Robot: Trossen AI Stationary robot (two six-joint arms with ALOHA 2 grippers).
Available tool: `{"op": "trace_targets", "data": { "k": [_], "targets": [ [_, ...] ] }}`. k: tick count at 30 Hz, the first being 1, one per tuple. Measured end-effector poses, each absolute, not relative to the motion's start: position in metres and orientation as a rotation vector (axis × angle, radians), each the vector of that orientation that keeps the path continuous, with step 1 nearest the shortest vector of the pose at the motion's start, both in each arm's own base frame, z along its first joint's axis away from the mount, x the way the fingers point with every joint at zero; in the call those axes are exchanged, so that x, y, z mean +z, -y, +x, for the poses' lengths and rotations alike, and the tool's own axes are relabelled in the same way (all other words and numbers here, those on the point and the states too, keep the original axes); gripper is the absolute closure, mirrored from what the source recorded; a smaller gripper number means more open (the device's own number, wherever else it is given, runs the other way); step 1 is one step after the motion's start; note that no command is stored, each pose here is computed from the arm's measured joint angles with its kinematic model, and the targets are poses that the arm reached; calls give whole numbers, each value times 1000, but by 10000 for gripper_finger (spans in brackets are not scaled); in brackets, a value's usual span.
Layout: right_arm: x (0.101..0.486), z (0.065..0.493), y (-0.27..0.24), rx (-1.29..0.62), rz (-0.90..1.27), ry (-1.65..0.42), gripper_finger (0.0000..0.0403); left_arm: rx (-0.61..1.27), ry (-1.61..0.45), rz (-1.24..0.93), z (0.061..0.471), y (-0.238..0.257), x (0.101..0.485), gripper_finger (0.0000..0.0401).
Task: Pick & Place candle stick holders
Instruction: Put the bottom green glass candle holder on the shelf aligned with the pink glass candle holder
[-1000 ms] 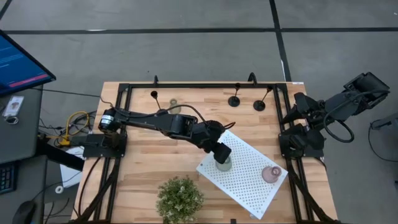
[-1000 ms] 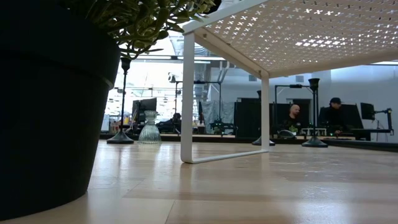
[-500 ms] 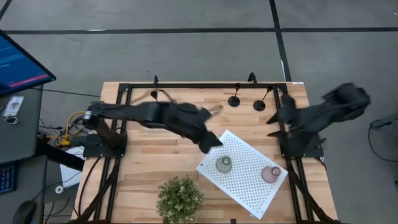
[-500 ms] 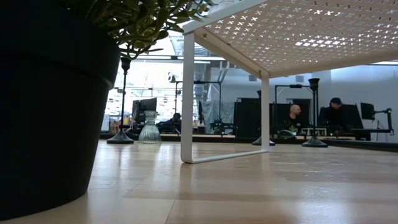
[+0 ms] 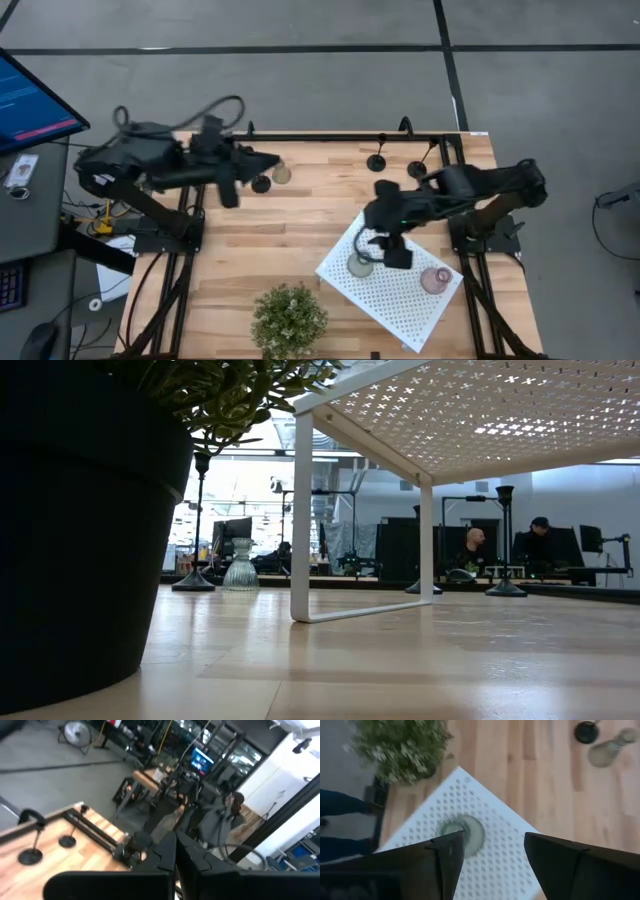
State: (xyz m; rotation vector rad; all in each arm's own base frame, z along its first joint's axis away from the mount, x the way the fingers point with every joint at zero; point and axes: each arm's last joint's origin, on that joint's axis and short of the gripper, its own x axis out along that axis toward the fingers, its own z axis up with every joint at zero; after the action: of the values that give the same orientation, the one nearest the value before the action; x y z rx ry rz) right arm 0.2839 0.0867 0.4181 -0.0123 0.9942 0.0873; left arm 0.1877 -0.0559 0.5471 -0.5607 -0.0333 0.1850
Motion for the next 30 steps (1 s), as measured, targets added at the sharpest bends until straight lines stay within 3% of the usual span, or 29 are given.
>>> {"op": "trace_targets", "data": {
  "k": [15,30],
  "targets": [
    [372,322,-111,121,-25,-1162,215,122,89,-530,146,49,561,396],
    [387,305,-101,57,34,-1158,225,106,80,-502,142,48,561,394]
  ]
}}
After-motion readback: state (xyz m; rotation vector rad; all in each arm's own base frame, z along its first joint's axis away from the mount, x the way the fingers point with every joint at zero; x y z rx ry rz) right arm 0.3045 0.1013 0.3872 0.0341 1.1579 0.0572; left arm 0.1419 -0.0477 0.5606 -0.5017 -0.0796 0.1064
